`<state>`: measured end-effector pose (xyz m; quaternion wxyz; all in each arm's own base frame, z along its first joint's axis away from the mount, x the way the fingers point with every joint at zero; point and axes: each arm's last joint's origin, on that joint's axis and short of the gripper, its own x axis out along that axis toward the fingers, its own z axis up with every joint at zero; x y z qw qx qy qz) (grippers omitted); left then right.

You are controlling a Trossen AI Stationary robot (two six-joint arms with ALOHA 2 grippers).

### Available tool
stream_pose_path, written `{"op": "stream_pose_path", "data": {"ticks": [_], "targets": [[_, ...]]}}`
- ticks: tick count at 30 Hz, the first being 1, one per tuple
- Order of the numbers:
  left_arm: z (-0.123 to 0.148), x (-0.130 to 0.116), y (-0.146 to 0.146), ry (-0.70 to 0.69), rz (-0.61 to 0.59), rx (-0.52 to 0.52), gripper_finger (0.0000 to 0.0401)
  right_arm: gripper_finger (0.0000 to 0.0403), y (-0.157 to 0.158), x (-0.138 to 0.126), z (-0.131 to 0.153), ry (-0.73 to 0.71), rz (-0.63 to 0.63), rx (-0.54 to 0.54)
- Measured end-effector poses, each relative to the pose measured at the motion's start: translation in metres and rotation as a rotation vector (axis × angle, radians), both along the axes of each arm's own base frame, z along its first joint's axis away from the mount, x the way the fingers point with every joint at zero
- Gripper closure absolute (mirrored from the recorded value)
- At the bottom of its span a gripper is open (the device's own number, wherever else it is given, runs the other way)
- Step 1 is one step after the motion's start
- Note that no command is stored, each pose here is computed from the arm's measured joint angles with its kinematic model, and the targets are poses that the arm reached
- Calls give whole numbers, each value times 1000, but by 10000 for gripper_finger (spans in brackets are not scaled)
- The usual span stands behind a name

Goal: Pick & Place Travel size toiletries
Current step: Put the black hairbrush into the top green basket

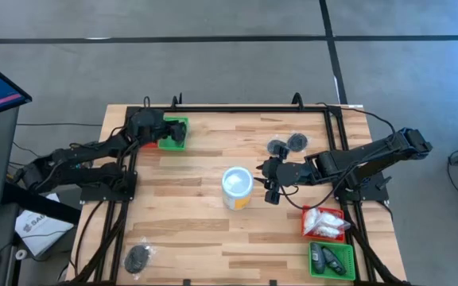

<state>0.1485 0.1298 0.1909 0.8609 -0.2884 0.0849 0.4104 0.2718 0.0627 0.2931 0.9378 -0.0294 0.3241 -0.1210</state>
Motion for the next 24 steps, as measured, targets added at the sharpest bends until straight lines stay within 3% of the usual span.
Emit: {"op": "stream_pose_path", "data": {"ticks": [5, 12, 17, 24], "targets": [[0, 2, -2, -27, -108, -30, 233, 249, 0, 0, 0, 6, 0, -2], [-4, 15, -25, -72, -491, -170, 233, 249, 0, -1, -1, 15, 0, -4], [-10, 27, -56, -6, -648, -243, 233, 249, 0, -1, -1, 15, 0, -4], [-15, 37, -98, 50, -765, -329, 233, 249, 0, -1, -1, 12, -6, 4]]}}
